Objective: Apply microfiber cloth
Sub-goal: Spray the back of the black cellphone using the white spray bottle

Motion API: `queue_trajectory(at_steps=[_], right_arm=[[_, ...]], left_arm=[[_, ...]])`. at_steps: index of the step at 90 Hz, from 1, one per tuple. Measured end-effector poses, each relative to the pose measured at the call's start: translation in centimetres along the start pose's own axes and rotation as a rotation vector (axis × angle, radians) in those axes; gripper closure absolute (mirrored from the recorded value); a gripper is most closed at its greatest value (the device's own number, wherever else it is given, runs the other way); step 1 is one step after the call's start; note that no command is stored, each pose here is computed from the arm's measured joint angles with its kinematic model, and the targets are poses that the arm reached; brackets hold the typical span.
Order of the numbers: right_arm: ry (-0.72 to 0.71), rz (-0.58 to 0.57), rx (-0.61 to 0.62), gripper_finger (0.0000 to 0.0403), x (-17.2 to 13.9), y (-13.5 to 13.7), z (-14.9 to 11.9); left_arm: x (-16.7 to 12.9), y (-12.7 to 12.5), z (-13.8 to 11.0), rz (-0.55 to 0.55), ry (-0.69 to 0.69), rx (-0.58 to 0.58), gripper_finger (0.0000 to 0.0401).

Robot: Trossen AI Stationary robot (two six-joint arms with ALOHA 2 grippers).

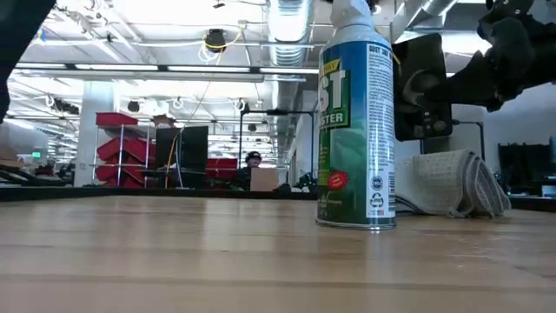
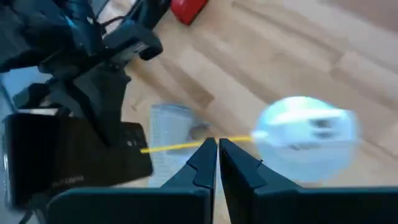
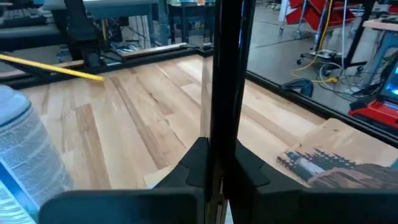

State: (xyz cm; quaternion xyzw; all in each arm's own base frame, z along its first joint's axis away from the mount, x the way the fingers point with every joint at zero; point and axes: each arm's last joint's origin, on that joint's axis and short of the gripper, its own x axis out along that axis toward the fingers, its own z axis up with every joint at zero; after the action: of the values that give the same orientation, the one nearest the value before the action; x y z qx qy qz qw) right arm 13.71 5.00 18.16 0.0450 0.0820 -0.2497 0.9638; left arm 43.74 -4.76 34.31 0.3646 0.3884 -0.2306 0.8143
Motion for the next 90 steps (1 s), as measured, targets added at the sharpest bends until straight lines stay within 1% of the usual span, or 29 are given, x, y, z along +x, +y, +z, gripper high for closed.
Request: queue_trajectory(at_steps=[5, 16, 25, 45, 57, 69, 79, 85, 90], right_arm=[[0.002, 0.003, -0.001, 0.0391, 0.0, 0.0, 0.0], [0.007, 0.005, -0.004, 0.0391, -0.1, 0.0, -0.1], [0.008, 0.004, -0.002, 0.0391, -0.1, 0.0, -0.1], [0.009, 0.004, 0.003, 0.0391, 0.0, 0.0, -0.1], [0.009, 0.004, 0.004, 0.0391, -0.1, 0.0, -0.1], [0.009, 0.003, 0.003, 0.0391, -0.1, 0.0, -0.1], [0.009, 0.002, 0.002, 0.0391, -0.1, 0.0, -0.2], [0.01, 0.002, 0.001, 0.0391, -0.1, 0.0, -0.2], [0.01, 0.001, 0.0, 0.0391, -0.1, 0.0, -0.2]], left_arm=[[-0.4, 0.3, 0.3, 0.015, -0.012, 0.001, 0.0401], [-1.4, 0.3, 0.4, 0.003, -0.002, -0.018, 0.0401], [-1.5, 0.0, 0.5, -0.012, 0.009, -0.017, 0.0401], [-1.7, -0.7, 1.4, -0.028, -0.029, -0.005, 0.0401], [-1.7, -0.8, 2.0, -0.017, -0.058, 0.0, 0.0401], [-1.7, -0.9, 2.0, -0.019, -0.06, -0.001, 0.0401], [-0.7, -0.8, 2.0, -0.024, -0.052, -0.002, 0.0401], [0.4, -0.9, 1.9, -0.041, -0.039, 0.006, 0.0401], [0.6, -0.9, 1.9, -0.037, -0.038, 0.013, 0.0401]])
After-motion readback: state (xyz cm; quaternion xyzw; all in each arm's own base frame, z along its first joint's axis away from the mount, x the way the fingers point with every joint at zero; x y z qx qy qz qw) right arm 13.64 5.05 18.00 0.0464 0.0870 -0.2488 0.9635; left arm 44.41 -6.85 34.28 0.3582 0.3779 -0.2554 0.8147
